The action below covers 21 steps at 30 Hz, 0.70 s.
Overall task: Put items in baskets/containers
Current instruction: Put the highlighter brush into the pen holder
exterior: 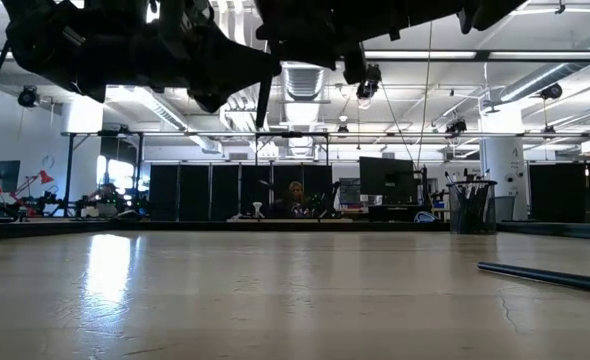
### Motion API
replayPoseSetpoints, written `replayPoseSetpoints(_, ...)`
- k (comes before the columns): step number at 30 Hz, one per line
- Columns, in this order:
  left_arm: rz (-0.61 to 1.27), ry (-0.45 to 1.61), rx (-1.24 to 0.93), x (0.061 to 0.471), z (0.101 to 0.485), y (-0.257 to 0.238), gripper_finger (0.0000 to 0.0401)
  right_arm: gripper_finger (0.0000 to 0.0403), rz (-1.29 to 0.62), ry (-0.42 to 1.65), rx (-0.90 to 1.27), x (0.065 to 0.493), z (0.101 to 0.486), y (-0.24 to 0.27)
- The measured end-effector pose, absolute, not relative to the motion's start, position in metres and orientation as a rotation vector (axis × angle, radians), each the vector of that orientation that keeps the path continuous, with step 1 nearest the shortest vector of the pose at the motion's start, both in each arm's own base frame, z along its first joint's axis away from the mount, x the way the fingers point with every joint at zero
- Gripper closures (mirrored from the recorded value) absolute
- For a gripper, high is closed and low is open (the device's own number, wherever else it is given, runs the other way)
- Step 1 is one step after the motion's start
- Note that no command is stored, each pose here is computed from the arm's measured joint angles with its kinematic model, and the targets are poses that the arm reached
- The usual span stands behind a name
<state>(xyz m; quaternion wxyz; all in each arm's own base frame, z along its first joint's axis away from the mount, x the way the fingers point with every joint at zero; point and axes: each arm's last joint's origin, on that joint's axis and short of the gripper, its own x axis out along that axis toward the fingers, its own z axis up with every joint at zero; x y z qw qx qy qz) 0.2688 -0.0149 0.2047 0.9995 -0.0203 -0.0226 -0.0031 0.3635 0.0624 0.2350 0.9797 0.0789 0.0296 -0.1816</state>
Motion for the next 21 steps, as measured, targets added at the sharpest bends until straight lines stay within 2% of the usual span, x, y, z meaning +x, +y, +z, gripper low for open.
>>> replayPoseSetpoints(7,-0.012,-0.055,-0.052,0.2687,0.2057,-0.0149,0.0364,0.0315,-0.357,0.069,0.117,0.3640,0.2349,0.0616)
replayPoseSetpoints(10,-0.018,-0.058,-0.051,0.2686,0.2062,-0.0151,0.0364,0.0339,-0.344,0.066,0.113,0.3644,0.2358,0.0620)
replayPoseSetpoints(15,-0.020,-0.057,-0.072,0.2686,0.2062,-0.0151,0.0359,0.0341,-0.341,0.065,0.099,0.3645,0.2361,0.0621)
replayPoseSetpoints(21,-0.018,-0.029,-0.105,0.2687,0.2032,-0.0150,0.0286,0.0340,-0.344,0.050,0.072,0.3651,0.2386,0.0615)
